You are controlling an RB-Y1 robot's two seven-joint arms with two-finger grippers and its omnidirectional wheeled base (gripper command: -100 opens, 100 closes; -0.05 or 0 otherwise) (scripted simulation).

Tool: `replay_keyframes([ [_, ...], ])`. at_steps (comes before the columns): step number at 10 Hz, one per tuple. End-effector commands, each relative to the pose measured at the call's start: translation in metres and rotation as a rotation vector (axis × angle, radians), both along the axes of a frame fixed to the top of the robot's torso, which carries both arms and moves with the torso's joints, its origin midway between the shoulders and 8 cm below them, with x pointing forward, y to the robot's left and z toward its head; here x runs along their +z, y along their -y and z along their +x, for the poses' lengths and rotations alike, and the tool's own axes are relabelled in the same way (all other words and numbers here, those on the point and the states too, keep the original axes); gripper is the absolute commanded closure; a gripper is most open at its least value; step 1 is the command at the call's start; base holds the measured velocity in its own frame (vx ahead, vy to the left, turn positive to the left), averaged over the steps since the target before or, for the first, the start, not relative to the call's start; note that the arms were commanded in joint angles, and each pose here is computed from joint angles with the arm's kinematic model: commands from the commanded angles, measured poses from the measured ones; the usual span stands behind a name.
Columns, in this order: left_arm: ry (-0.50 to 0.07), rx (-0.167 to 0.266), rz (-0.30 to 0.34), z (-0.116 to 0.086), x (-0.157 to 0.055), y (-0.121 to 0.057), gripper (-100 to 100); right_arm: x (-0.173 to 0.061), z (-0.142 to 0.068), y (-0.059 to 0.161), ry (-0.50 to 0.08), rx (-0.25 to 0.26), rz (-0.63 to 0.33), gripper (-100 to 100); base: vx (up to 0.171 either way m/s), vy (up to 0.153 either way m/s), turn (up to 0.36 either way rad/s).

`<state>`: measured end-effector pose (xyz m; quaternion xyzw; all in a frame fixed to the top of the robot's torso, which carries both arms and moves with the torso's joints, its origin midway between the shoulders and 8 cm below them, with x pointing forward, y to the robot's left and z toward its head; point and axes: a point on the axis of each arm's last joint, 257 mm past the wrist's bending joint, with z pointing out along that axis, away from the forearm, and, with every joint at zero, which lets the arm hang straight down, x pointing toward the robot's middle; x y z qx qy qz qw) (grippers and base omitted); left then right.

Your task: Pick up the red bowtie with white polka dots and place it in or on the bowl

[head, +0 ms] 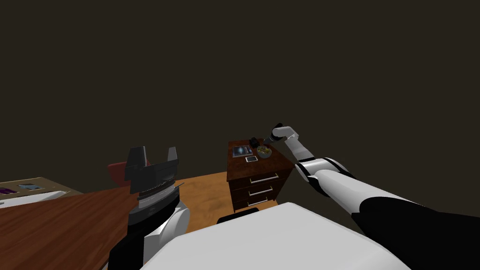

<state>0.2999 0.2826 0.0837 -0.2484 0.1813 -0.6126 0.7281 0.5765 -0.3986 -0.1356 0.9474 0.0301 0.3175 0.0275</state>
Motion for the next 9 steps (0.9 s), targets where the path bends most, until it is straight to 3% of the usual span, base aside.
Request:
replay_keyframes([
  [1,0.0,0.0,0.0,0.0,0.0,0.0,0,0.0,0.0,0.0,0.0,0.0,0.0,-100,0.0,0.0,0.0],
  [2,0.0,0.0,0.0,0.0,0.0,0.0,0,0.0,0.0,0.0,0.0,0.0,0.0,-100,0.0,0.0,0.0],
  [3,0.0,0.0,0.0,0.0,0.0,0.0,0,0.0,0.0,0.0,0.0,0.0,0.0,0,0.0,0.0,0.0],
  [4,0.0,0.0,0.0,0.0,0.0,0.0,0,0.011,-0.002,-0.001,0.001,-0.006,0.001,-100,0.0,-0.015,0.05],
  [9,0.0,0.0,0.0,0.0,0.0,0.0,0,0.055,-0.013,-0.003,0.002,-0.03,0.002,-100,0.001,-0.035,0.048],
])
